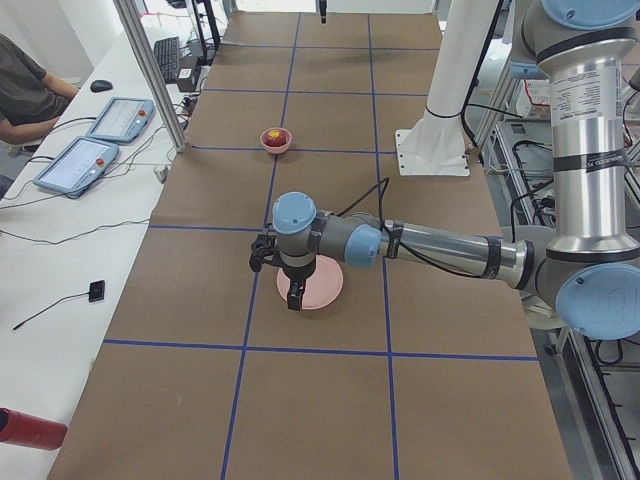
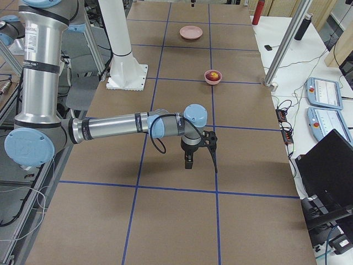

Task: Move apple from plate to bowl

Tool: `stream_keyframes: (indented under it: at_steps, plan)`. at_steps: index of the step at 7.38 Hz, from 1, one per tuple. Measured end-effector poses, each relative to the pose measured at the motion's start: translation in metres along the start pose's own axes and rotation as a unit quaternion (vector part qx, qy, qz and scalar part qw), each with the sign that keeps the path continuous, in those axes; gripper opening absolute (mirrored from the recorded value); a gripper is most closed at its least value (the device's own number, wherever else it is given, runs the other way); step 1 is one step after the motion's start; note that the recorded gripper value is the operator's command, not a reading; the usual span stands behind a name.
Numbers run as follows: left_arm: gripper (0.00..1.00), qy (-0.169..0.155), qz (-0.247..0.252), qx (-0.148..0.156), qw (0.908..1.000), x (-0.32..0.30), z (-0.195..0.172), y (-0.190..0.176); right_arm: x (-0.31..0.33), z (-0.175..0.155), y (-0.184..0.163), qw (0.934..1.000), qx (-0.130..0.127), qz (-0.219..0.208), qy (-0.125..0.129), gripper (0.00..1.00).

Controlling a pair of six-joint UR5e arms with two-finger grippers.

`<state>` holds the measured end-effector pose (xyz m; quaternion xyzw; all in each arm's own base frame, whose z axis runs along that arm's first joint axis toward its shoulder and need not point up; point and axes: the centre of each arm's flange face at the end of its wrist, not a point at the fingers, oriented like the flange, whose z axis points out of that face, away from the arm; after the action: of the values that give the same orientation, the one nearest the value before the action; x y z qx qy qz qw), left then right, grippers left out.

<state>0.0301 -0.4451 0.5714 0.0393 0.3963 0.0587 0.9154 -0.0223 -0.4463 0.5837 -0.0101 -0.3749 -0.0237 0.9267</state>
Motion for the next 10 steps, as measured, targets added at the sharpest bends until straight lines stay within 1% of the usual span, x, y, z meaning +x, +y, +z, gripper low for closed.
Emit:
stream_keyframes:
  at_steps: [10]
  plan:
    - [0.98,-0.001,0.001,0.003,1.0,0.0021,-0.0036,0.0013,-0.0055,-0.0033,-0.0057,1.0,0.005,0.0,-0.002,1.0]
